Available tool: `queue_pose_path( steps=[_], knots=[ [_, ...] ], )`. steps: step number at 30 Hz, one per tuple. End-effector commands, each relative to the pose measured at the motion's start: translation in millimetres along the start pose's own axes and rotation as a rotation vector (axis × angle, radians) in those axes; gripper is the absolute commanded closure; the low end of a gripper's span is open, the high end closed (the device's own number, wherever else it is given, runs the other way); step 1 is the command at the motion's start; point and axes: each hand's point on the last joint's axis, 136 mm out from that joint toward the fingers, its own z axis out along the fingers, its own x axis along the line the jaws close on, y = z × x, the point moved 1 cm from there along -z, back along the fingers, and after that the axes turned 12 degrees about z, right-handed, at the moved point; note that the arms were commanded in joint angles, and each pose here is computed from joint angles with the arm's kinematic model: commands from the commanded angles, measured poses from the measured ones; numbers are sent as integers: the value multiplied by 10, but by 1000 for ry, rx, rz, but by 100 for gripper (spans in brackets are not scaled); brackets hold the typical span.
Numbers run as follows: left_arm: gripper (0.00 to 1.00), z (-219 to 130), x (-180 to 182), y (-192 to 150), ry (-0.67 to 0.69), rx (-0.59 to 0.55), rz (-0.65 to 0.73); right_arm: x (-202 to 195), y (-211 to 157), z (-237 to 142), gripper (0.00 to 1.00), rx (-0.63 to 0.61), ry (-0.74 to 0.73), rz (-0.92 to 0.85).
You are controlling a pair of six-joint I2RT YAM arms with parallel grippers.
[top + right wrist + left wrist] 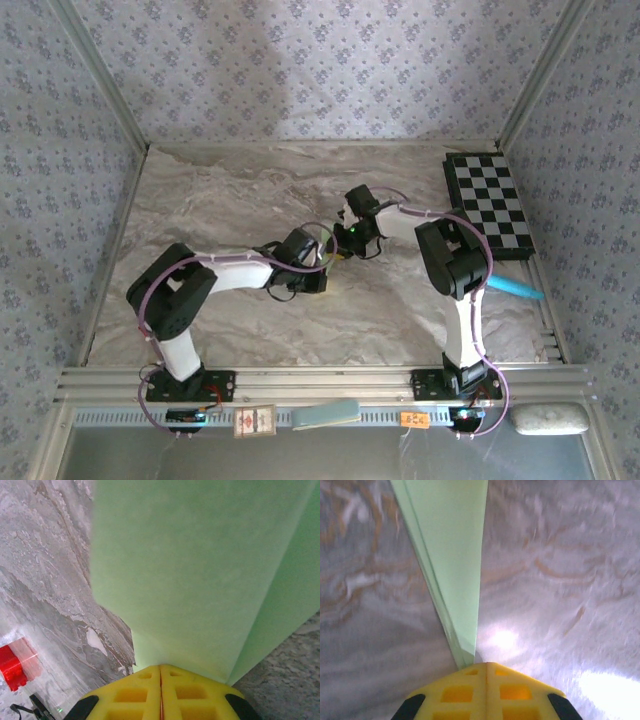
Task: Fold a paper plane with a square sheet of paper (pick it up from the middle)
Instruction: Fifth fold the wing at the center of the table.
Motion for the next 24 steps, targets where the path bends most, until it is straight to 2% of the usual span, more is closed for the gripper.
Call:
queue_pose_path(
  steps=[1, 7, 10, 14, 24],
  knots=[
    [100, -203, 5, -169, 24, 48, 12, -613, -165, 124, 91, -14, -220, 159],
    [100, -475, -74, 313, -44, -185, -75, -608, -263, 62, 90, -41, -171, 266],
    [100, -439, -89, 471, -81, -237, -116, -534, -234, 8, 89, -60, -150, 273],
    [100, -281, -174, 620, -137, -232, -131, -475, -215, -2, 89, -56, -130, 277],
    [100, 34, -58, 684, -93, -180, -158, -422, -223, -2, 89, -39, -105, 276]
  ],
)
